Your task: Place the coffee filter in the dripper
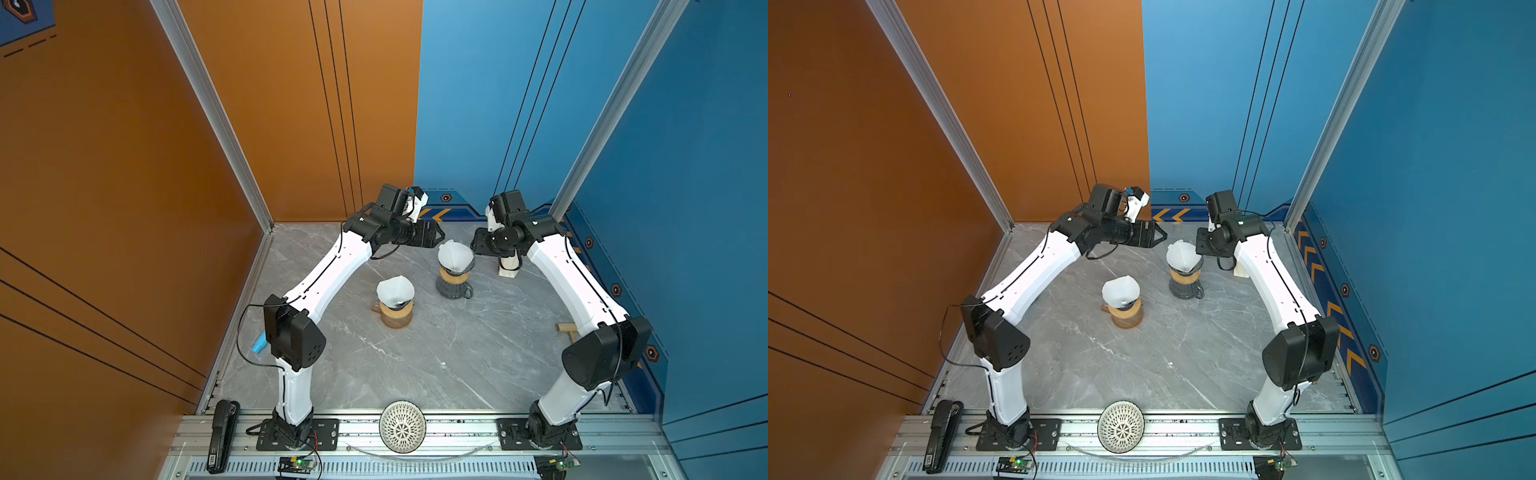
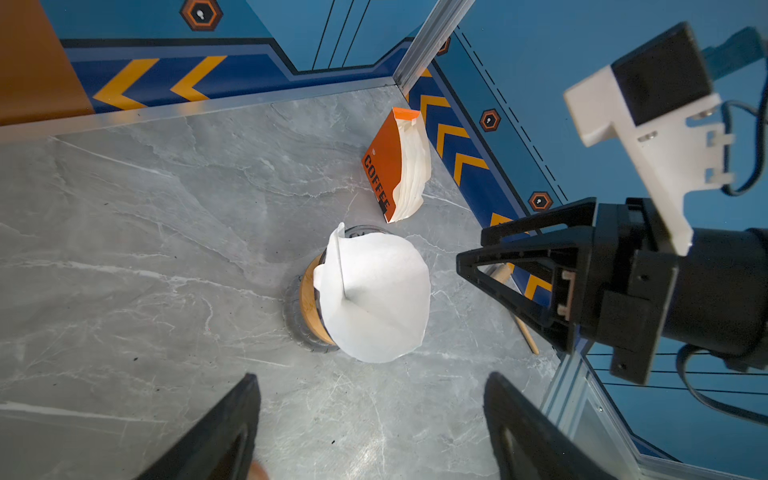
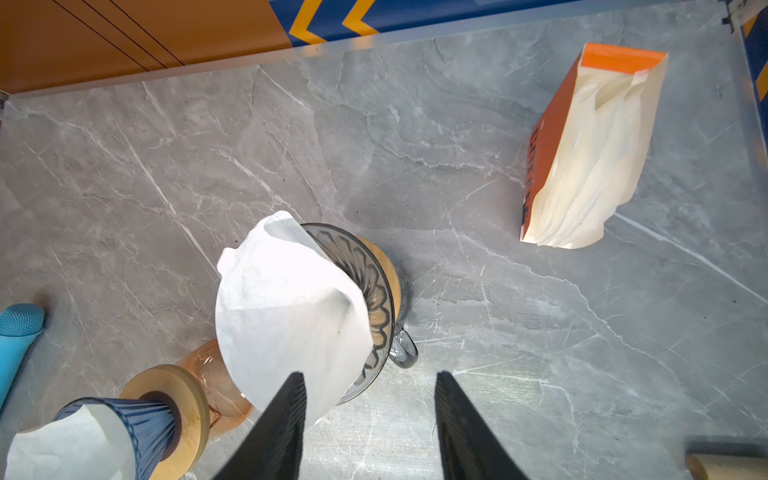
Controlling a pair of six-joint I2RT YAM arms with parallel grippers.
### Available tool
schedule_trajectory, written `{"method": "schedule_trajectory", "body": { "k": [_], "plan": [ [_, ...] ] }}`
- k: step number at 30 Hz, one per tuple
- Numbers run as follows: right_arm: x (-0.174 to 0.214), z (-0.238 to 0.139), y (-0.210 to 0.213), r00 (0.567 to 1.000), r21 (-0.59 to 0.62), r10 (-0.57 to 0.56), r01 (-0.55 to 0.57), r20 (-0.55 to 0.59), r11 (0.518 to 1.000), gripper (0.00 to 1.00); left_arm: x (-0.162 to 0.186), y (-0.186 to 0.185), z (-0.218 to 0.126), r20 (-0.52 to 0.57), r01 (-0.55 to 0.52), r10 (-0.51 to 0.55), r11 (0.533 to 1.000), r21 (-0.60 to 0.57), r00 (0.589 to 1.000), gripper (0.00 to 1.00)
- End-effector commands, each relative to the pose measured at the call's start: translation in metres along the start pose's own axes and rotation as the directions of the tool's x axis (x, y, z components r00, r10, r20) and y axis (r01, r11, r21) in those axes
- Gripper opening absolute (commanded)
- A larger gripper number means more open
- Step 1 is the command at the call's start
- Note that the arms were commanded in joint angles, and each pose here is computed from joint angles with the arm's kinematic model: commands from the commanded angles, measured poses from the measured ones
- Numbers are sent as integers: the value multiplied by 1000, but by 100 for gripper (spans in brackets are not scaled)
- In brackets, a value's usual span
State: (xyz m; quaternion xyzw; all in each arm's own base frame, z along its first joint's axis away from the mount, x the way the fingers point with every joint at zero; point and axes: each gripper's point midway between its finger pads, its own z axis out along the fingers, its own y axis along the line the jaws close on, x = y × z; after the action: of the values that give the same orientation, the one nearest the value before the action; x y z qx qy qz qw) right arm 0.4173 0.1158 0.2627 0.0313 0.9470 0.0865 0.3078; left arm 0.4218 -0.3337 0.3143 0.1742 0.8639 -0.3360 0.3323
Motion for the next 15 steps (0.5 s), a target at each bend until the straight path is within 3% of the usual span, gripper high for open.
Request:
{"method": "schedule_trajectory", "body": {
  "k": [1,9,15],
  "plan": [
    [-10,-15,-4,994,8,-7,6,112,1000,53,0,1,-15,26,-40,41,998,-45,999,92],
    [-13,-52,-26,930,6,6,-9,368,1000,73,-7,22,-48,198,-39,59,994,-104,978,98],
    [1,-62,-54,894,70,-17,-16,448,997,80,1,56,-84,347,-7,77,980,-197,935,98]
  ]
}}
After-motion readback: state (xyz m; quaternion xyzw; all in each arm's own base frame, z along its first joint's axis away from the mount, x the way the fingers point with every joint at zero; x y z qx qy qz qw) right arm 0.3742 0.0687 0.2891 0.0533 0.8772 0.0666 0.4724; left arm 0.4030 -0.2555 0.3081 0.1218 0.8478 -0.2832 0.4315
